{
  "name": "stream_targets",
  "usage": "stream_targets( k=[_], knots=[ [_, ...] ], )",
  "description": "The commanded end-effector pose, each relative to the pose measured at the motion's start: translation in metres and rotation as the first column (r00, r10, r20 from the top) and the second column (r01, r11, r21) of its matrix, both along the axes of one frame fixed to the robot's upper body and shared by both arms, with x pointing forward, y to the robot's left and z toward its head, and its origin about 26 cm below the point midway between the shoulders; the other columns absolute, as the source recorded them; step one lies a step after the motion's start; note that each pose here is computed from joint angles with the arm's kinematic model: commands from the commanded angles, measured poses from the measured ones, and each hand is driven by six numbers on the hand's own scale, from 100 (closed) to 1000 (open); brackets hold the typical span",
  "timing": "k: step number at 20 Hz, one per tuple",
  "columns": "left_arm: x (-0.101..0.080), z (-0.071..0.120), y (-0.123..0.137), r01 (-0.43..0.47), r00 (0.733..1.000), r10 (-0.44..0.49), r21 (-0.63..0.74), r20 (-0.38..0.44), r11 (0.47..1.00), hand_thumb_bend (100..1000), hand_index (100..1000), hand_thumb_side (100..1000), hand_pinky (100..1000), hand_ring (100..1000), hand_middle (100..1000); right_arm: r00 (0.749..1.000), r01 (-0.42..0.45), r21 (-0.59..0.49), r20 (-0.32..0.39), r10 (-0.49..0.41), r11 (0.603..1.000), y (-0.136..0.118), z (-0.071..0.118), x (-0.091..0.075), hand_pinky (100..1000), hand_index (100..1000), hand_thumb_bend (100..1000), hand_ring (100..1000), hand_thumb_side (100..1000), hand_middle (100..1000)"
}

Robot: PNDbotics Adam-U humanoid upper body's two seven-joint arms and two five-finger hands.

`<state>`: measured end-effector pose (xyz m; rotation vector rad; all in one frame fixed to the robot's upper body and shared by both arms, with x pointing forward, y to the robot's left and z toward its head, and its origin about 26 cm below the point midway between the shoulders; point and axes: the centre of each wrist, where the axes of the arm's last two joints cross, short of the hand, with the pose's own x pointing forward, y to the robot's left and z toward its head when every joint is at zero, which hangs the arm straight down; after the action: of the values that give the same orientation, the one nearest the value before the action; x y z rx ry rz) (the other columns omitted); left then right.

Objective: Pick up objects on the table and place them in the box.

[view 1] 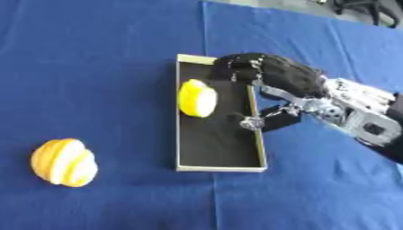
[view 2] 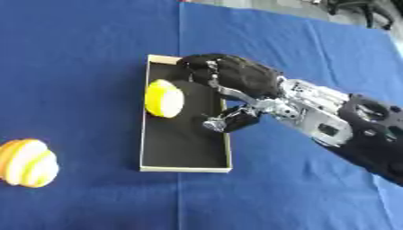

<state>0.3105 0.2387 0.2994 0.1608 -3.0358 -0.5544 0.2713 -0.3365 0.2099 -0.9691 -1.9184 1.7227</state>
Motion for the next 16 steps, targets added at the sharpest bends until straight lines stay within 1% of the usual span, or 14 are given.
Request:
stream_targets(
  k=[1, 3, 6, 8, 11, 13, 15, 16],
  knots=[
    [-0.004, 0.004, 0.0, 0.008, 1.0, -0.008, 0.004, 0.013, 1.0, 100, 881, 586, 938, 740, 744, 0.999, 0.018, -0.048, 0.033, -0.017, 0.999, -0.002, 0.007, -0.001, 844, 945, 293, 932, 264, 855],
    [-0.004, 0.004, 0.0, 0.007, 1.0, -0.007, 0.005, 0.008, 1.0, 100, 881, 586, 939, 739, 744, 0.999, 0.023, -0.032, 0.042, -0.022, 0.999, -0.002, 0.007, -0.001, 840, 943, 286, 930, 255, 850],
    [-0.004, 0.003, 0.001, 0.001, 1.0, -0.001, 0.007, 0.004, 1.0, 100, 881, 585, 937, 739, 744, 0.998, 0.014, 0.009, 0.057, -0.014, 1.0, -0.006, 0.007, -0.002, 838, 943, 253, 928, 246, 852],
    [-0.004, 0.002, 0.003, -0.009, 1.0, 0.009, 0.009, 0.001, 1.0, 100, 881, 585, 937, 739, 744, 0.996, 0.005, 0.049, 0.088, -0.01, 0.999, -0.012, 0.01, -0.004, 837, 941, 237, 924, 244, 850],
    [-0.004, -0.002, 0.009, -0.035, 0.999, 0.035, 0.013, -0.01, 0.999, 100, 880, 583, 936, 738, 744, 0.988, -0.007, 0.116, 0.155, -0.011, 0.993, -0.027, 0.015, -0.009, 831, 940, 221, 919, 229, 847],
    [-0.004, -0.004, 0.012, -0.053, 0.998, 0.053, 0.016, -0.017, 0.998, 100, 881, 582, 934, 738, 744, 0.982, -0.017, 0.173, 0.187, -0.016, 0.985, -0.036, 0.018, -0.013, 822, 938, 183, 920, 256, 844],
    [-0.005, -0.008, 0.016, -0.074, 0.997, 0.074, 0.019, -0.027, 0.997, 100, 881, 581, 933, 738, 744, 0.978, -0.025, 0.237, 0.207, -0.025, 0.971, -0.046, 0.019, -0.018, 820, 938, 172, 921, 260, 844],
    [-0.005, -0.009, 0.018, -0.084, 0.996, 0.084, 0.02, -0.031, 0.996, 100, 881, 580, 933, 737, 744, 0.976, -0.025, 0.26, 0.214, -0.032, 0.965, -0.05, 0.02, -0.02, 818, 939, 159, 922, 277, 845]
  ],
)
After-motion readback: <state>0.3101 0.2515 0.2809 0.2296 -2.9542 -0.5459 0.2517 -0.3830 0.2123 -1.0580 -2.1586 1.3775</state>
